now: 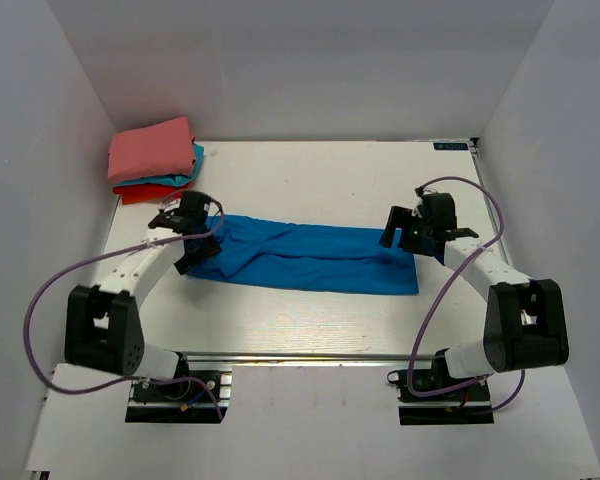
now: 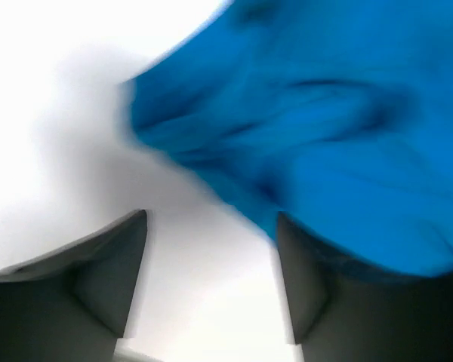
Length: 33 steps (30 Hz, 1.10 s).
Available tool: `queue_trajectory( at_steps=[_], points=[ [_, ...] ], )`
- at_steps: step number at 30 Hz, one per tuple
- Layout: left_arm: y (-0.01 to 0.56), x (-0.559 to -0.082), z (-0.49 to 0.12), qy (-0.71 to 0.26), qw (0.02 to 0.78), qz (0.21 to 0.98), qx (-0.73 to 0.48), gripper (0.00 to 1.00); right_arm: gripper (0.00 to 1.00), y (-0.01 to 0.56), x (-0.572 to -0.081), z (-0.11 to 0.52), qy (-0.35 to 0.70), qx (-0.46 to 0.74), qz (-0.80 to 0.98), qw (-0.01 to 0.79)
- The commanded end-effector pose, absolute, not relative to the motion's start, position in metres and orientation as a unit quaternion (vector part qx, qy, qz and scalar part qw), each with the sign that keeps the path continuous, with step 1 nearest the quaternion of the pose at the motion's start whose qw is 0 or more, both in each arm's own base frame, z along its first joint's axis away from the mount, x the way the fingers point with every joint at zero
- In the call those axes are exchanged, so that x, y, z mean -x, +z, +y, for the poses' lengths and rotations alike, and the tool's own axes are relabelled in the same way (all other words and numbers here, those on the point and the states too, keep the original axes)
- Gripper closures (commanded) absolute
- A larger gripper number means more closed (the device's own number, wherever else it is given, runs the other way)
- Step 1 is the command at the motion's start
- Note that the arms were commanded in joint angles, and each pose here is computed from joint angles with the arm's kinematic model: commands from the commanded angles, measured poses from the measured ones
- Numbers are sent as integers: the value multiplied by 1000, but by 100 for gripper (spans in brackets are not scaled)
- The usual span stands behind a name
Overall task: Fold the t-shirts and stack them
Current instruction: Fold the other side of the tshirt into a rectangle, then rotate the tshirt 90 degrees
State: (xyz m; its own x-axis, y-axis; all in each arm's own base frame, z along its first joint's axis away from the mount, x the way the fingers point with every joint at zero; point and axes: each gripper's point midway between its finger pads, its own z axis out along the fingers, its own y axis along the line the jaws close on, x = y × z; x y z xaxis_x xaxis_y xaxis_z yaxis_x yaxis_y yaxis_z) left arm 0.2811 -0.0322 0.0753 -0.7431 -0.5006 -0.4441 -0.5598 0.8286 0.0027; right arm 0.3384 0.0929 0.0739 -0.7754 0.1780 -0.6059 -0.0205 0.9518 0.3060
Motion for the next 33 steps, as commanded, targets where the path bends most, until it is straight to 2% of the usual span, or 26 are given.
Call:
queue_trajectory(
  at_steps=[1,2,3,4,7,13,21,24,28,33],
  points=[
    [131,-333,-80,-91,338,911,216,17,10,95,-347,102,171,-26,918,358],
    [136,-335,-106,-158,335,914,167,4,10,93,-347,104,173,-25,918,356],
    [149,-349,-126,-204,358,901,139,0,10,92,-347,104,174,-24,919,354],
    [148,-348,-141,-240,343,900,120,0,10,90,-347,103,172,-27,920,351],
    [124,-350,-164,-251,307,914,84,0,10,87,-349,104,171,-29,921,348],
    [78,-339,-141,-178,264,942,105,0,10,76,-348,96,151,-36,929,337],
    [56,-319,-83,-66,286,939,179,0,10,52,-344,94,142,-43,941,304],
    [33,-309,-70,-28,249,950,187,0,10,45,-342,96,145,-41,944,294],
    [15,-305,-74,-27,220,957,189,0,10,37,-339,97,148,-42,947,283],
    [12,-320,-70,-10,228,953,198,0,10,14,-320,101,155,-52,957,241]
  ],
)
